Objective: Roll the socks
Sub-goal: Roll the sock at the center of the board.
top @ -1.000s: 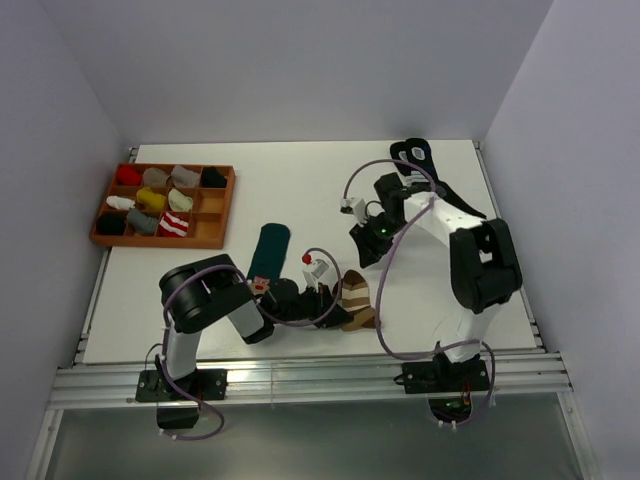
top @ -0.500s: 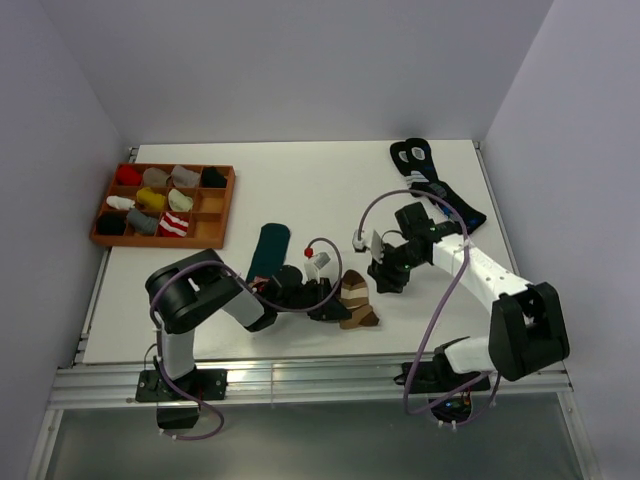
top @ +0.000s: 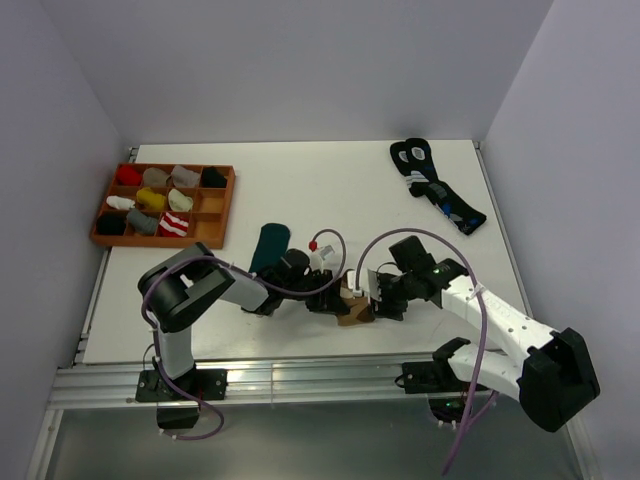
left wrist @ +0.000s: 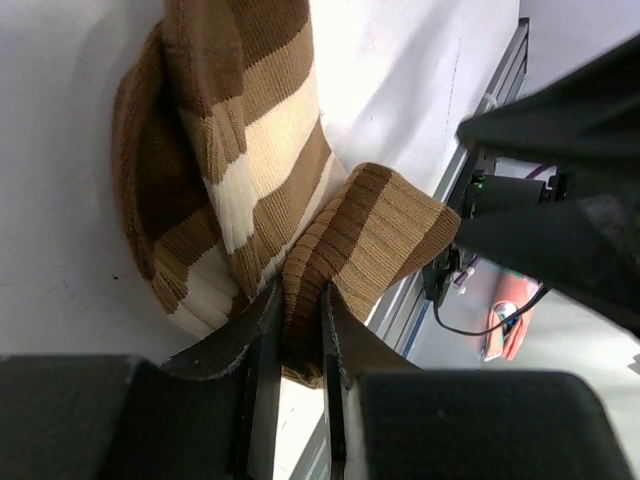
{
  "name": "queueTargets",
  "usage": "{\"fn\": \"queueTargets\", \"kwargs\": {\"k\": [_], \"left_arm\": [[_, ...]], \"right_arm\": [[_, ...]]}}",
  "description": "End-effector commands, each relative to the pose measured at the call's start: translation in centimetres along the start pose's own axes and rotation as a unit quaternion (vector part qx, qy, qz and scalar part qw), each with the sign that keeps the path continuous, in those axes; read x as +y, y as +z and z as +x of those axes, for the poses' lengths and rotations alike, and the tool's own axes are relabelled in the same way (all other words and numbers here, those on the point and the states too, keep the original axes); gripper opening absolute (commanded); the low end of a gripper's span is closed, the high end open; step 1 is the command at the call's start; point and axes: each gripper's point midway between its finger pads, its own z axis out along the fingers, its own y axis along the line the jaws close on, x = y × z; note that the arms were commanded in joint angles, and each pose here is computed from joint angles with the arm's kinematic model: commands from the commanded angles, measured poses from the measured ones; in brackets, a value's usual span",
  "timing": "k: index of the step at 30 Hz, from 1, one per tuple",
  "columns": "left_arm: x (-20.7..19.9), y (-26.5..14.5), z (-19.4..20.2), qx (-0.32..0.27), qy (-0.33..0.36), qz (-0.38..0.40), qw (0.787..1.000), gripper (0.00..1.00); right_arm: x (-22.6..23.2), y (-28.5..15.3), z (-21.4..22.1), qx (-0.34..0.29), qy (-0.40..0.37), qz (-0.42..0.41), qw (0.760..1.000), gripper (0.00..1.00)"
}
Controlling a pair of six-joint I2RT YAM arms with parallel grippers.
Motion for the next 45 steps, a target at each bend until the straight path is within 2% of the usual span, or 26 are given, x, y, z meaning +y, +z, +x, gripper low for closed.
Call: {"fn": "queueTargets", "kwargs": {"k": [1,8,17,35,38,42,45], "left_arm": [[10.0,-2.4,5.2,0.070,-0.045,-0.190,0.978,0.00],[10.2,-2.3,5.1,0.076,-0.049,-0.191,0.977,0.00],[10.3,-2.5,4.5,0.075,-0.047,-0.195,0.977,0.00],[9.3,-2.0,4.6,0.084,-0.058,-0.144,0.984,0.00],[8.9,-1.9,4.7,0.085,-0.059,-0.130,0.986,0.00],[8.0,-1.7,4.3,0.078,-0.062,-0.111,0.989,0.00],[7.5,-1.6,3.7,0.068,-0.059,-0.106,0.990,0.02]], "right_arm": [[-0.5,0.3,-0.8,-0.011,-0.033,0.013,0.999,0.64],[0.6,0.7,-2.1,-0.027,-0.057,0.001,0.998,0.66],[0.9,2.7,-2.5,-0.012,-0.067,-0.019,0.998,0.66],[-0.3,6.0,-1.3,0.023,-0.051,-0.018,0.998,0.62],[-0.5,6.3,-1.2,0.031,-0.041,-0.021,0.998,0.54],[-0.7,6.9,-0.8,0.043,-0.022,-0.025,0.999,0.28],[-0.8,7.0,-0.5,0.051,-0.012,-0.023,0.998,0.17]]}}
